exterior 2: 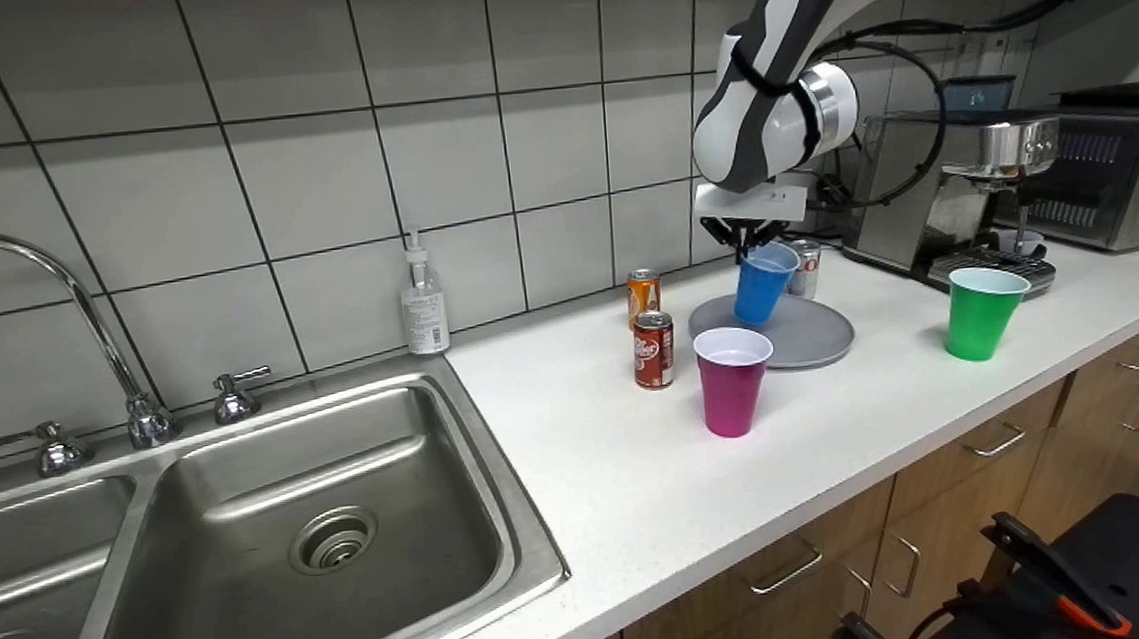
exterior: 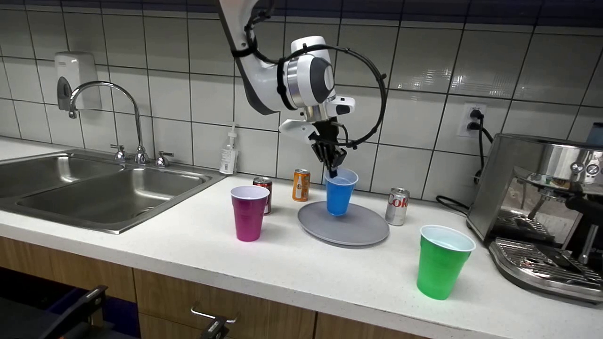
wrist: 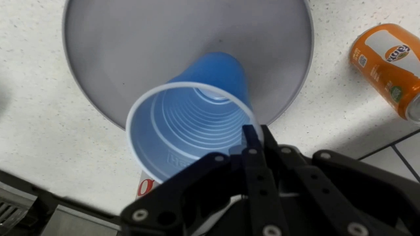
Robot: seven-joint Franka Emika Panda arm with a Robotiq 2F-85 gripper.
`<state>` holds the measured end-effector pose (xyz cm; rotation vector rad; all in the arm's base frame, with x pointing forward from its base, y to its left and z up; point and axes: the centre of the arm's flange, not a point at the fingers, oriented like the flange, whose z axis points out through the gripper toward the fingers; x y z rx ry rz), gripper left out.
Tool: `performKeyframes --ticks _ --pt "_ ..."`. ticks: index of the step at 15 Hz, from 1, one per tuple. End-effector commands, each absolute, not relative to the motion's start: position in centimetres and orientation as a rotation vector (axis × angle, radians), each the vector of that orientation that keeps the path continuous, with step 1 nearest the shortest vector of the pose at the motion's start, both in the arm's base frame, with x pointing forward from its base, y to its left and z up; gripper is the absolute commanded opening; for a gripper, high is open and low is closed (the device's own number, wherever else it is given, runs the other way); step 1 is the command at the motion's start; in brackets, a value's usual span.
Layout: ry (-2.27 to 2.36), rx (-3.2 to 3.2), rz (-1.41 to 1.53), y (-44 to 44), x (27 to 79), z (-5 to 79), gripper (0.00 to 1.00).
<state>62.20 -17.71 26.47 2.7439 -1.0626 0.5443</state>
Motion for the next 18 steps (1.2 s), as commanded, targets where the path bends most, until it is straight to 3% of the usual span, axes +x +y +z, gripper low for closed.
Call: performKeyframes --ticks 1,7,8,9,10,13,18 --pt "-1.015 2.763 0.523 -18.4 64.7 26.2 0.01" --pt "-0.985 2.782 0.503 -18.5 66.0 24.9 0.01" --pt "-0.974 2.784 0.49 -18.4 66.2 24.7 0.05" --pt "-0.965 2.784 0.485 -18.3 66.2 24.6 0.31" --pt "-0.958 2.785 0.486 -18.3 66.3 24.7 0.31" --pt "-0.947 2.789 0.49 -18.2 66.3 25.0 0.5" --pt "-0.944 2.798 0.523 -18.2 65.7 26.1 0.88"
